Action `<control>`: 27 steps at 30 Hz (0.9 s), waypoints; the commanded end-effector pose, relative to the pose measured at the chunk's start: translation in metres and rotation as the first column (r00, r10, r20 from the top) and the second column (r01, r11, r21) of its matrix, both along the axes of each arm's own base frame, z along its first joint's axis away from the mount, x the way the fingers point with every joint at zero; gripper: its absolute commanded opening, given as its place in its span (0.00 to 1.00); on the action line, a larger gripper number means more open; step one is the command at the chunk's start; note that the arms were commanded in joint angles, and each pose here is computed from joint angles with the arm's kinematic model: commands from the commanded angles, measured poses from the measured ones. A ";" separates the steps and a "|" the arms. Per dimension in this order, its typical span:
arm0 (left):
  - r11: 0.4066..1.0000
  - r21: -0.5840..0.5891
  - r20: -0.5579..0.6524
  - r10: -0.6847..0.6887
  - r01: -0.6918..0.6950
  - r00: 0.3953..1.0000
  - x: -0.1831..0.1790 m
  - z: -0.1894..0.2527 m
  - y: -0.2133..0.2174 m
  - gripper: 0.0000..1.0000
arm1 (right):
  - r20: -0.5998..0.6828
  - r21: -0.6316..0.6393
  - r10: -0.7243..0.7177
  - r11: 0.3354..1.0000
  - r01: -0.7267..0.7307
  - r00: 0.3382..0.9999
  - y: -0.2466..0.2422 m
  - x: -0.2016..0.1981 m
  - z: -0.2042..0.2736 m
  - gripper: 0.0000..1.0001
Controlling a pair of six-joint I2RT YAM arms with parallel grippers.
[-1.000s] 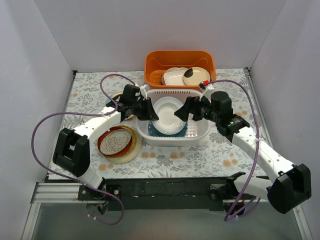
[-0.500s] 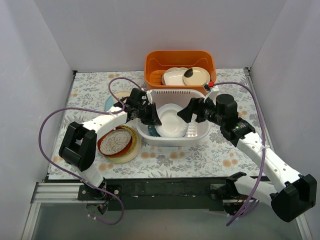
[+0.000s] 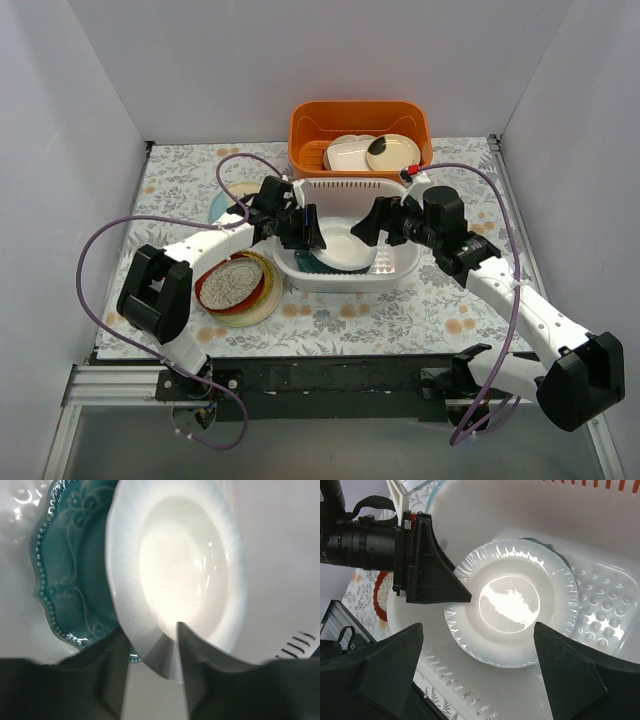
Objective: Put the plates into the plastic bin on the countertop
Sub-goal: Pick up the plastic bin.
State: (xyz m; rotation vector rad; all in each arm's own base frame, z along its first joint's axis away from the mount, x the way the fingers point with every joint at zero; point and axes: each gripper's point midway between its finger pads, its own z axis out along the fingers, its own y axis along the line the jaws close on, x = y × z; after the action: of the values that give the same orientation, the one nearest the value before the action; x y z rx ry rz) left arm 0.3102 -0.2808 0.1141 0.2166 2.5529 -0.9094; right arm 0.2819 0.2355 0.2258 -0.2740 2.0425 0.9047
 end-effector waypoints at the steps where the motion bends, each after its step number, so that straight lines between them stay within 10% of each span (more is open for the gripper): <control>1: 1.000 -0.025 0.156 0.000 0.004 0.988 0.009 0.049 0.002 0.51 | 0.066 0.040 0.008 0.999 -0.011 0.998 0.004 0.002 0.020 0.98; 10: 0.998 -0.057 0.267 0.037 -0.023 0.963 0.013 0.089 0.009 0.92 | 0.072 0.038 -0.024 0.999 0.021 0.997 -0.007 -0.007 0.019 0.98; 27: 0.980 -0.086 0.425 0.200 -0.181 0.883 0.001 0.143 0.052 0.98 | 0.041 0.050 0.057 0.997 -0.059 0.998 0.014 0.002 0.011 0.98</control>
State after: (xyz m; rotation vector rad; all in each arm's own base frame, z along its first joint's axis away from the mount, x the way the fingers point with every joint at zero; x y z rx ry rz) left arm 0.3135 -0.2487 0.2450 0.1806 2.1473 -0.8196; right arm 0.2787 0.2396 0.2145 -0.2869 2.0619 0.9345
